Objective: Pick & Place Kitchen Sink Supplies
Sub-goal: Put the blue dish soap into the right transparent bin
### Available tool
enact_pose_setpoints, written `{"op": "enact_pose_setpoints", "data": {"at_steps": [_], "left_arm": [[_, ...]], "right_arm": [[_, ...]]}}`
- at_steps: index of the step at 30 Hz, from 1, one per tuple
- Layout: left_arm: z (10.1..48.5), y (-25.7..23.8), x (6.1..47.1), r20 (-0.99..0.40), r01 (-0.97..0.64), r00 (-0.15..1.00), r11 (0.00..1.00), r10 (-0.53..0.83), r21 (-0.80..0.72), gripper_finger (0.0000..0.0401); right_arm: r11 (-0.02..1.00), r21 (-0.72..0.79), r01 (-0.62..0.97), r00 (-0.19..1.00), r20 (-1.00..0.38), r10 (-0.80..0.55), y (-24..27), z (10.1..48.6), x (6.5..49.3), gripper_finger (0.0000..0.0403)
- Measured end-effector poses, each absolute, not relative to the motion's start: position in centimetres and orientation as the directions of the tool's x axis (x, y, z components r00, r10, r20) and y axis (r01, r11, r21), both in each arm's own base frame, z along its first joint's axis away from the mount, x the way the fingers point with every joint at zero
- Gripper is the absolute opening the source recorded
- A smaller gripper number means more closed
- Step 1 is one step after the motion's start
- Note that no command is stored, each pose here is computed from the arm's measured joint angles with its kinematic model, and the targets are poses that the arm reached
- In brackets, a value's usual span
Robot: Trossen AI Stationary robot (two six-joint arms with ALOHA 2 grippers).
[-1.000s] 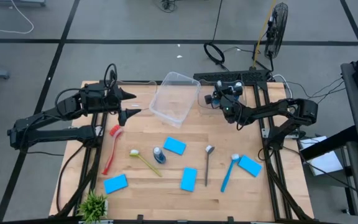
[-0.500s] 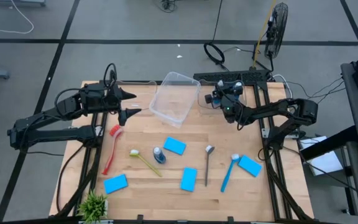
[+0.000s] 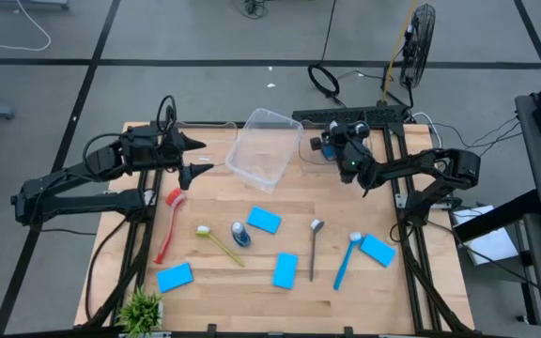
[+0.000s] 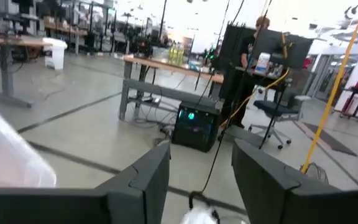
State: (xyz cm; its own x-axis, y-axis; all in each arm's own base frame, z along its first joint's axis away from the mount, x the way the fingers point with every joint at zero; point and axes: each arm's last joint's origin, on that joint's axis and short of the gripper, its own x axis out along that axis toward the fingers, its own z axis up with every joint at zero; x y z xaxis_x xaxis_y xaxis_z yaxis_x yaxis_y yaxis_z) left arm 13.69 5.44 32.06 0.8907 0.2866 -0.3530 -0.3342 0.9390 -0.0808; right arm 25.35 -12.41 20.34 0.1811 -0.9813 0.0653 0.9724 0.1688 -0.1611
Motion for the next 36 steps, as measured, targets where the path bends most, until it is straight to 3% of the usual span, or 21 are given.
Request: {"op": "enact_pose_setpoints", "data": {"at_steps": [8,16,25,36], "left_arm": [[32.1,5.4,13.7,-0.353,-0.334,0.891,0.939,0.287,-0.08,0.0349],[32.1,5.4,13.7,-0.349,-0.334,0.892,0.939,0.287,-0.08,0.0349],[32.1,5.4,13.7,-0.344,-0.333,0.894,0.94,0.287,-0.08,0.0349],[32.1,5.4,13.7,-0.344,-0.342,0.894,0.933,0.286,-0.111,0.0349]], "right_arm": [[0.042,-0.112,0.993,0.058,0.142,-0.988,-12.1,22.0,24.8,0.0166],[0.055,-0.066,0.996,0.069,0.225,-0.972,-10.7,24.0,24.4,0.0165],[0.115,-0.016,0.993,0.115,0.287,-0.951,-7.4,28.7,22.1,0.0163],[0.17,-0.021,0.985,0.171,0.181,-0.969,-2.6,31.8,19.2,0.0161]]}}
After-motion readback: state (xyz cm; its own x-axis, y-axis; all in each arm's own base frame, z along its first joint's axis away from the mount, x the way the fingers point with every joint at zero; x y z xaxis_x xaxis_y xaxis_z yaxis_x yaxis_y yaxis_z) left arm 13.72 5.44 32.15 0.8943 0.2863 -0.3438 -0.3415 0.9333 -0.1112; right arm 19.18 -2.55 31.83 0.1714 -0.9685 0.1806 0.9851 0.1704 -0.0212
